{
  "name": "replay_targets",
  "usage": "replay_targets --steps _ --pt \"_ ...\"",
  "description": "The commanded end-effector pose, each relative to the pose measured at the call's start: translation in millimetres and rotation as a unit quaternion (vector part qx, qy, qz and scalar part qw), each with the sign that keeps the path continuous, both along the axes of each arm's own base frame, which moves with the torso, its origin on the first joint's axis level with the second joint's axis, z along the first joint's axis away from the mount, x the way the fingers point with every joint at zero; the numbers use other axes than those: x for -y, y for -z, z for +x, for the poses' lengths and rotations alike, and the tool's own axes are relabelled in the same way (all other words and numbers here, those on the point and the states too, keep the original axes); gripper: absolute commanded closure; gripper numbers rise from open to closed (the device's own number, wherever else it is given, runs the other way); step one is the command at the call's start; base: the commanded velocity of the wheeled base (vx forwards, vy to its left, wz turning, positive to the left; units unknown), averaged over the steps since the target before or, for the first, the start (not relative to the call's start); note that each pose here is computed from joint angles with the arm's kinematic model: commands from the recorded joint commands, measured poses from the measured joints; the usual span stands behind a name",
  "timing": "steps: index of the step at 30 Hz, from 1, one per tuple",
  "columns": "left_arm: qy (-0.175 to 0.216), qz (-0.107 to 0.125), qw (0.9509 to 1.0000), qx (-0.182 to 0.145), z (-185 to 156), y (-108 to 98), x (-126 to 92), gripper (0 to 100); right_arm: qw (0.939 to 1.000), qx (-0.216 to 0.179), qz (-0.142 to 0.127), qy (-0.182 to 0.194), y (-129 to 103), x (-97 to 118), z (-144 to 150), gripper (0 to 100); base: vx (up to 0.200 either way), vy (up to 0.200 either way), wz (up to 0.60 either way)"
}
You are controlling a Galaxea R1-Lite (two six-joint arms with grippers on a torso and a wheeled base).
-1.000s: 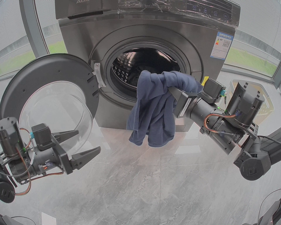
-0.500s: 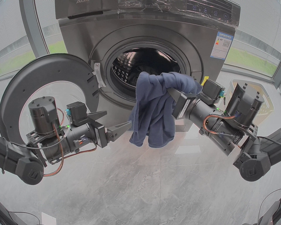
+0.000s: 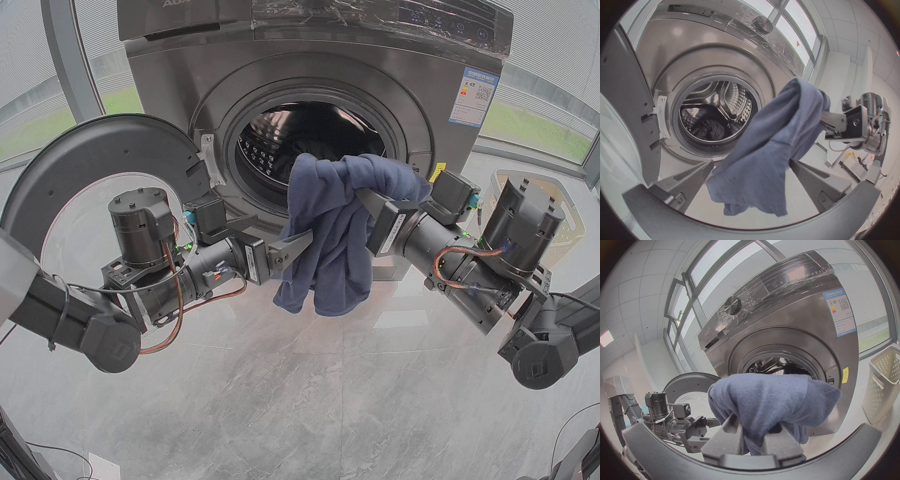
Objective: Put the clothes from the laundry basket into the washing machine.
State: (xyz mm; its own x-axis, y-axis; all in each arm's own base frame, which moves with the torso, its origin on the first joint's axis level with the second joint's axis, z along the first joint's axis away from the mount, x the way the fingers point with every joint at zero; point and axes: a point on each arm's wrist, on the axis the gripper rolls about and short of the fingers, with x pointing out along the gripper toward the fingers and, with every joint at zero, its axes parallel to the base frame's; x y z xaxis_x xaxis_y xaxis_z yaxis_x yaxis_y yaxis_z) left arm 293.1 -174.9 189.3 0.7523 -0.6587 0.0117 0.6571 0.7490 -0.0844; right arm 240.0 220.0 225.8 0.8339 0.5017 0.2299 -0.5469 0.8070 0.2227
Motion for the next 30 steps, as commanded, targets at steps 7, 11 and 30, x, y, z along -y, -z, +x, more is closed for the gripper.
replay_targets --steps 7,11,30 --pt "-0.034 -0.003 0.9994 0.005 18 7 0 0 1.0000 0.001 0.000 0.000 -1 3 -3 100 0.000 0.000 0.00" --pt "-0.048 -0.001 0.9988 0.004 22 8 -8 0 1.0000 0.002 0.001 -0.001 -2 3 -4 100 0.000 0.000 0.00" --pt "-0.033 -0.006 0.9993 0.016 37 21 9 0 1.0000 0.001 0.000 -0.004 -1 1 -5 100 0.000 0.000 0.00"
